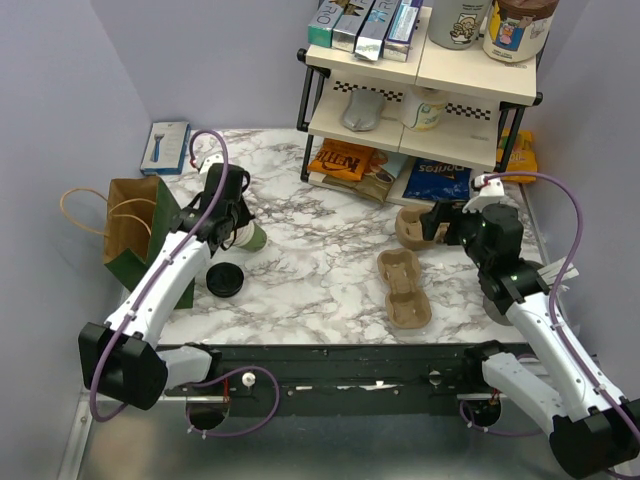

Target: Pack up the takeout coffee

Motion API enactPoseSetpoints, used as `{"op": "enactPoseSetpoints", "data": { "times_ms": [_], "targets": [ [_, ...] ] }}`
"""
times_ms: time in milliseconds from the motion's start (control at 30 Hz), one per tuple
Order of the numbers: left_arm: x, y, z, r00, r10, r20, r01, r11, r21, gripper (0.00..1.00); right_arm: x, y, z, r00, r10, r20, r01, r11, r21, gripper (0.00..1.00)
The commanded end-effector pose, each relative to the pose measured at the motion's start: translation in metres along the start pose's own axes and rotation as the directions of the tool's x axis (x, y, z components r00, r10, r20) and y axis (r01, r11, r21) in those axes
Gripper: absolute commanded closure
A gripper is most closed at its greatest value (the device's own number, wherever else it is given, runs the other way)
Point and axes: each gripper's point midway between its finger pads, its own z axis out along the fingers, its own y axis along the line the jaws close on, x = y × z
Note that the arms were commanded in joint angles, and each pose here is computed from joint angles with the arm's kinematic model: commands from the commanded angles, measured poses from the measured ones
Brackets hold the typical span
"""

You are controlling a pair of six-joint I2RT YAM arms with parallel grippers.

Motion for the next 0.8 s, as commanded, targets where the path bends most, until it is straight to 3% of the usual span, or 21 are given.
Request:
{"op": "enactPoseSetpoints", "data": {
  "times_ms": [0,233,267,367,400,467,533,767],
  "targets": [
    [-0.022,-0.022,-0.019,0.998,-0.004,0.057,-0.003,0.994,0.114,1.00,-0.002,0.035,-0.001,1.000,-0.007,-0.008,0.006,0.984,-0.177,0.00],
    [-0.016,-0.038,-0.016,0.999,-0.003,0.042,-0.003,0.988,0.155,1.00,-0.001,0.137,0.005,0.994,0.041,-0.103,-0.088,0.859,-0.505,0.00],
    [-0.016,-0.041,-0.016,0.999,-0.014,0.041,0.007,0.987,0.160,1.00,-0.019,0.154,0.008,0.996,0.066,-0.065,-0.090,0.838,-0.538,0.00],
    [-0.013,-0.051,-0.014,0.999,-0.024,0.034,0.017,0.984,0.180,1.00,-0.003,0.197,0.027,0.961,0.152,-0.229,-0.258,0.789,-0.557,0.00],
    [-0.013,-0.055,-0.015,0.999,-0.028,0.034,0.021,0.982,0.186,1.00,-0.020,0.213,0.030,0.942,0.210,-0.263,-0.327,0.756,-0.568,0.01],
    [-0.007,-0.058,-0.014,1.000,-0.012,0.022,0.008,0.985,0.174,1.00,0.007,0.238,0.047,0.897,0.180,-0.403,-0.400,0.719,-0.569,0.04],
    [-0.004,-0.060,-0.012,1.000,-0.001,0.011,0.000,0.988,0.157,1.00,-0.003,0.270,0.048,0.883,0.161,-0.441,-0.428,0.660,-0.617,0.05],
    [-0.004,-0.069,-0.013,1.000,0.007,-0.003,-0.006,0.986,0.167,1.00,0.020,0.323,0.072,0.829,0.102,-0.549,-0.492,0.597,-0.633,0.10]
  ]
}}
